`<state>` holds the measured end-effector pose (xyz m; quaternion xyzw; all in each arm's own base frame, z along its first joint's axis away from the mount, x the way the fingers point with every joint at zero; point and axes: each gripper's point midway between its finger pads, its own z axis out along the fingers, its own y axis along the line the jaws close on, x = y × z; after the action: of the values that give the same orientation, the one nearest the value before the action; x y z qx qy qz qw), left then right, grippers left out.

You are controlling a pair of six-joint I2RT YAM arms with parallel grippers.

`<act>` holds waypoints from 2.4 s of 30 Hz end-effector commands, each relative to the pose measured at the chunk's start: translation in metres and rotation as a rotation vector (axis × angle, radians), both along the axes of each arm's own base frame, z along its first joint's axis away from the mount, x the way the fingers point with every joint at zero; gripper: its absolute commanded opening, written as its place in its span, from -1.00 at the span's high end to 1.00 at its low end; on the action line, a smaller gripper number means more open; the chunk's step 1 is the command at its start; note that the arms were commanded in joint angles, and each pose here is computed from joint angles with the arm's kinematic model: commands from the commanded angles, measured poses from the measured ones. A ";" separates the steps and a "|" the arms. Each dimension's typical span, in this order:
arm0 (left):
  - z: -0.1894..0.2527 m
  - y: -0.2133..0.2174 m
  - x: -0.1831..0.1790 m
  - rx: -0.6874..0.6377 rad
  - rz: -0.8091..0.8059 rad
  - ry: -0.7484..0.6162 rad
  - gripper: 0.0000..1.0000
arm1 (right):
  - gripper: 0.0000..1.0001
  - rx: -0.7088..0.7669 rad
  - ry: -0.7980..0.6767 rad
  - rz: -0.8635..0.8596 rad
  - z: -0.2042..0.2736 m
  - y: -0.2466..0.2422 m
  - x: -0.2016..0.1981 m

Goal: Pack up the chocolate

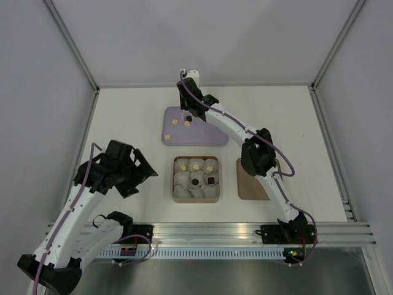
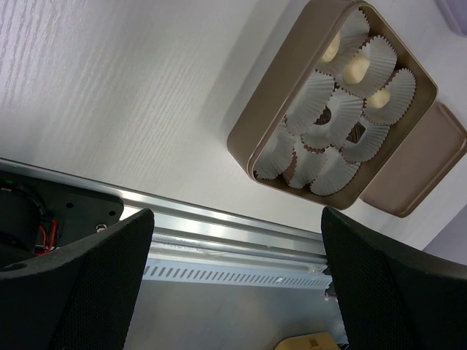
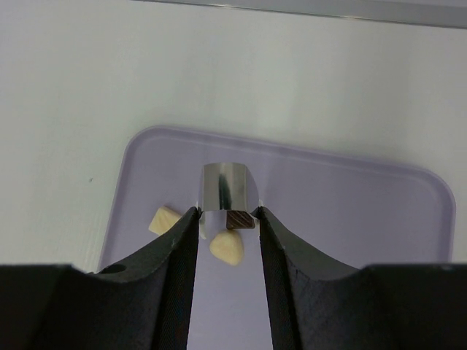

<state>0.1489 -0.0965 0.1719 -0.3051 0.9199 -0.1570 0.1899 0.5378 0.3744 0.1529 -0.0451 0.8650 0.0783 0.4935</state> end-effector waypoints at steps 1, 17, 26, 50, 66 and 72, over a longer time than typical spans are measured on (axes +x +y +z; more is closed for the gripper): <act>0.002 0.000 0.007 -0.007 0.026 -0.031 -0.99 | 0.14 0.036 -0.106 -0.031 0.034 0.000 0.018; -0.001 -0.001 0.007 -0.008 0.026 -0.031 -0.99 | 0.15 0.007 -0.080 -0.037 0.009 -0.001 0.020; -0.002 0.000 0.007 -0.008 0.032 -0.028 -0.99 | 0.17 -0.005 -0.076 -0.055 -0.002 -0.004 0.024; -0.005 -0.001 0.006 -0.016 0.035 -0.020 -0.99 | 0.57 -0.010 -0.132 0.016 0.031 -0.006 0.014; 0.009 -0.007 0.001 -0.057 0.022 -0.030 -0.99 | 0.59 0.027 -0.219 0.142 0.130 -0.014 -0.059; 0.016 -0.004 -0.008 -0.060 0.020 -0.028 -0.99 | 0.58 0.044 -0.180 0.198 0.143 -0.021 -0.142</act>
<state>0.1455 -0.0973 0.1725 -0.3107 0.9157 -0.1673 0.1921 0.4377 0.3519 0.2567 -0.1277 0.8224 0.1069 0.5440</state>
